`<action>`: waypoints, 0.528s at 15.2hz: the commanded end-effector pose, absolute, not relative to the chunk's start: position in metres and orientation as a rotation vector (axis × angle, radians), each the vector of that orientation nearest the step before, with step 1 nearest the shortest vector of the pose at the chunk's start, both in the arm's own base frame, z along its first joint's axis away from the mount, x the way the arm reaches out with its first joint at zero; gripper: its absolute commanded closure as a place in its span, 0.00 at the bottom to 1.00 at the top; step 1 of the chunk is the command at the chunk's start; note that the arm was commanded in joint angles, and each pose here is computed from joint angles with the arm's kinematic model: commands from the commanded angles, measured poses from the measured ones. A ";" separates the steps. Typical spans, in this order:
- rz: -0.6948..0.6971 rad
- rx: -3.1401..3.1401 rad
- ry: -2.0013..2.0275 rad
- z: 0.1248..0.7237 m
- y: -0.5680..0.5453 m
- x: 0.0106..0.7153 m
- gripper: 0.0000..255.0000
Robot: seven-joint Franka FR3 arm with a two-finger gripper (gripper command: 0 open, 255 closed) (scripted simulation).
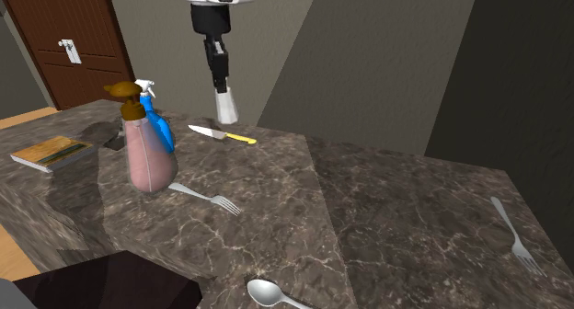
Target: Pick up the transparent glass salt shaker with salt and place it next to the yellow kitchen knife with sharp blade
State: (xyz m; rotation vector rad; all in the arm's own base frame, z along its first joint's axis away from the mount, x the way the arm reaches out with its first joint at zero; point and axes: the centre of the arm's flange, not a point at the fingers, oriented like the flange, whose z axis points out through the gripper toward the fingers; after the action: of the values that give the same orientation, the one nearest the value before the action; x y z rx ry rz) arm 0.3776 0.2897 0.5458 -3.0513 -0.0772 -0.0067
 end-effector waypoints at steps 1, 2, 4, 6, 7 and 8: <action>-0.008 -3.051 -0.075 0.546 0.303 0.354 1.00; -0.008 -3.051 -0.075 0.546 0.311 0.343 1.00; -0.008 -3.051 -0.075 0.546 0.326 0.321 1.00; -0.008 -3.051 -0.075 0.546 0.341 0.300 1.00; -0.008 -3.051 -0.075 0.546 0.349 0.289 1.00; -0.008 -3.051 -0.075 0.546 0.356 0.278 1.00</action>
State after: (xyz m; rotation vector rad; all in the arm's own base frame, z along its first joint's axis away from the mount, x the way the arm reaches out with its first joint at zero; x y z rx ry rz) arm 0.2889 0.3502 0.5447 -3.0511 -0.0778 -0.0078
